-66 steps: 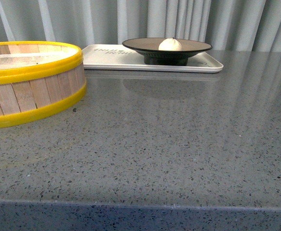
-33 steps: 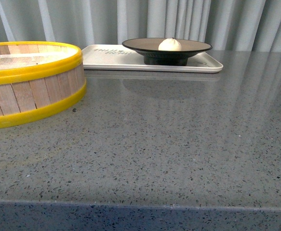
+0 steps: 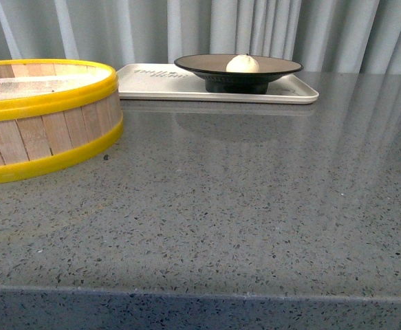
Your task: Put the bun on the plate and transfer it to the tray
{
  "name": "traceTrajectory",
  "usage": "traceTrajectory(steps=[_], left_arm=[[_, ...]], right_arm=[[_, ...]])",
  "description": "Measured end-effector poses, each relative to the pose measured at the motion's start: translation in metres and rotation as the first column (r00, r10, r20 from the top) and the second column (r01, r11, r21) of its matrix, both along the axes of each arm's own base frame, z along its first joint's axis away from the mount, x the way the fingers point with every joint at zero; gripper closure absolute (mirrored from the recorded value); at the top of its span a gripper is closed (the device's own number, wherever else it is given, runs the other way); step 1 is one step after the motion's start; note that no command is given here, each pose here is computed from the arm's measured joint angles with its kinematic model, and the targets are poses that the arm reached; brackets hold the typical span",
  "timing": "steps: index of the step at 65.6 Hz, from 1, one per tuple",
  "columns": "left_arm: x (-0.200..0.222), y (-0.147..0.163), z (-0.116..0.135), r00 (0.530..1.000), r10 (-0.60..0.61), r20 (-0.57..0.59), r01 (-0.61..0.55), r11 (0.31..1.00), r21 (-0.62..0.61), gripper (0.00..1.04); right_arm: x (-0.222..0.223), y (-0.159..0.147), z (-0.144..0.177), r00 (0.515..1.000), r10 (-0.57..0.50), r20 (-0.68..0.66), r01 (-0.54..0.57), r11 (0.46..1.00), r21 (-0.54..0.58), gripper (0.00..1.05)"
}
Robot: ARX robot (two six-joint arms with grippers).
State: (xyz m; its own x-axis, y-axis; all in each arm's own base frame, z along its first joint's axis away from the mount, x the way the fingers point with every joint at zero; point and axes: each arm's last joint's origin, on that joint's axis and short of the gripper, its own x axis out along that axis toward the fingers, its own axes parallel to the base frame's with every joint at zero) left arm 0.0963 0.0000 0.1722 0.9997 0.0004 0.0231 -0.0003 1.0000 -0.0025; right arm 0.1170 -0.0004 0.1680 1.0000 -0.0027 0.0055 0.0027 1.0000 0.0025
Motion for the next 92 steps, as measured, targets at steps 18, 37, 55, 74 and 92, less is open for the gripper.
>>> traceTrajectory(steps=[18, 37, 55, 74, 92], left_arm=[[0.000, 0.000, 0.000, 1.000, 0.000, 0.000, 0.000, 1.000, 0.000, 0.07], [0.000, 0.000, 0.000, 1.000, 0.000, 0.000, 0.000, 1.000, 0.000, 0.07], [0.000, 0.000, 0.000, 1.000, 0.000, 0.000, 0.000, 1.000, 0.000, 0.07], [0.000, 0.000, 0.000, 1.000, 0.000, 0.000, 0.000, 1.000, 0.000, 0.07], [0.000, 0.000, 0.000, 1.000, 0.000, 0.000, 0.000, 1.000, 0.000, 0.07]], right_arm=[[-0.006, 0.000, 0.000, 1.000, 0.000, 0.001, 0.000, 1.000, 0.000, 1.03], [-0.016, 0.000, -0.005, 0.999, 0.002, -0.036, -0.002, 1.000, 0.000, 1.03], [-0.019, 0.000, -0.003, 1.000, 0.001, -0.005, -0.001, 1.000, 0.000, 1.03], [-0.019, 0.000, -0.003, 1.000, 0.001, -0.005, -0.001, 1.000, -0.001, 0.60], [-0.019, 0.000, -0.003, 1.000, 0.001, -0.005, -0.001, 1.000, -0.001, 0.12]])
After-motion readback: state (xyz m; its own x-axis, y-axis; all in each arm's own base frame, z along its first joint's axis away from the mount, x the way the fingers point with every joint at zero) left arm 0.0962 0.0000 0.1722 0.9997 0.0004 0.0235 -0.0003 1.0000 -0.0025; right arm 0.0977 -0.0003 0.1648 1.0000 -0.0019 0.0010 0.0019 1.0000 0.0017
